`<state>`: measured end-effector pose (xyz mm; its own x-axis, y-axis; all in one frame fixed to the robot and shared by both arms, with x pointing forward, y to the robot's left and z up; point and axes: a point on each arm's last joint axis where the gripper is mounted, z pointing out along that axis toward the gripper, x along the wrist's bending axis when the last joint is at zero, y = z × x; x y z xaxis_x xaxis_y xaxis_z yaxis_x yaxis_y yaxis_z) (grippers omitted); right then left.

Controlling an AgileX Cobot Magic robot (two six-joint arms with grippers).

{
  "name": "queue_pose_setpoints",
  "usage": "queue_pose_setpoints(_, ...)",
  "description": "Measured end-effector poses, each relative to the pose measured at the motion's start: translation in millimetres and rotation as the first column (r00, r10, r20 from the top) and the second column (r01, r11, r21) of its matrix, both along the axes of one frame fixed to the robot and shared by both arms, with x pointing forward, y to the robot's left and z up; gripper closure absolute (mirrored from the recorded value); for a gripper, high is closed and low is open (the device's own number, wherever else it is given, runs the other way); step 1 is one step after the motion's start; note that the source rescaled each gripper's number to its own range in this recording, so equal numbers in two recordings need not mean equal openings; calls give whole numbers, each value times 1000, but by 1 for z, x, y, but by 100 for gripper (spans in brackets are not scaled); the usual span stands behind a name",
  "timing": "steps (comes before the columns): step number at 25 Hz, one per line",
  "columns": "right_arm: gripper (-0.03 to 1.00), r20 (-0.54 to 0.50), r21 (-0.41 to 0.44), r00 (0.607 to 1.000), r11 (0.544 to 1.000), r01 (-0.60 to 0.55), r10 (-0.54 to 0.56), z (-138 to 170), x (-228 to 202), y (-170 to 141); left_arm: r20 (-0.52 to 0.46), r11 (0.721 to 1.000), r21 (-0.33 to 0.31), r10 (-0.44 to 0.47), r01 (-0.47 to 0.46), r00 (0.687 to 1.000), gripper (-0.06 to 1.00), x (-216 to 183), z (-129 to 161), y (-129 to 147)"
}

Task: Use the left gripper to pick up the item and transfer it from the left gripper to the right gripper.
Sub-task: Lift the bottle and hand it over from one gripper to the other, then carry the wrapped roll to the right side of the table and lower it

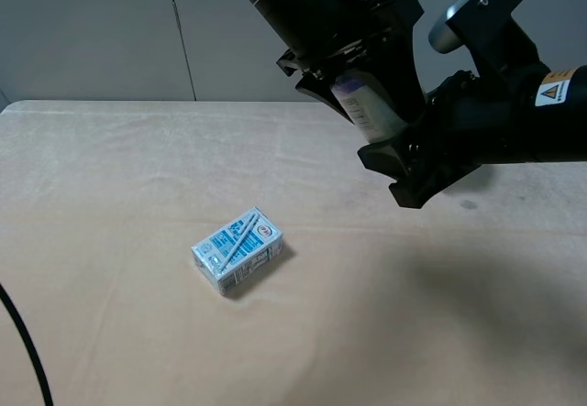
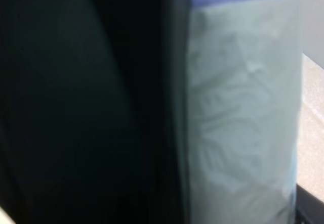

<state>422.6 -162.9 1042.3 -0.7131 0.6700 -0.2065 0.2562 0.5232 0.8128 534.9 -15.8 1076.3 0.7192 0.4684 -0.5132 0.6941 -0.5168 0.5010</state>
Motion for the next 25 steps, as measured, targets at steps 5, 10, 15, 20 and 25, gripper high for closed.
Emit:
queue_pose_setpoints(5,93,-1,-1,1000,1000,0,0,0,0,0,5,1000,0,3,-3,1000,90,0,0,0)
queue_pose_setpoints(10,94,-27,-14,1000,1000,-9,9,-2,-2,0,45,999,-10,31,-31,999,10,5,1,0)
queue_pose_setpoints(15,95,-33,-17,999,1000,-11,11,-3,-2,0,45,1000,1,25,-26,999,-3,6,0,2)
queue_pose_setpoints(20,95,-38,-20,999,1000,-13,12,-3,-2,0,33,1000,25,-3,2,999,-5,5,3,6)
queue_pose_setpoints(25,95,-38,-20,999,1000,-13,12,-3,-2,0,73,1000,19,17,-18,997,-5,8,21,21)
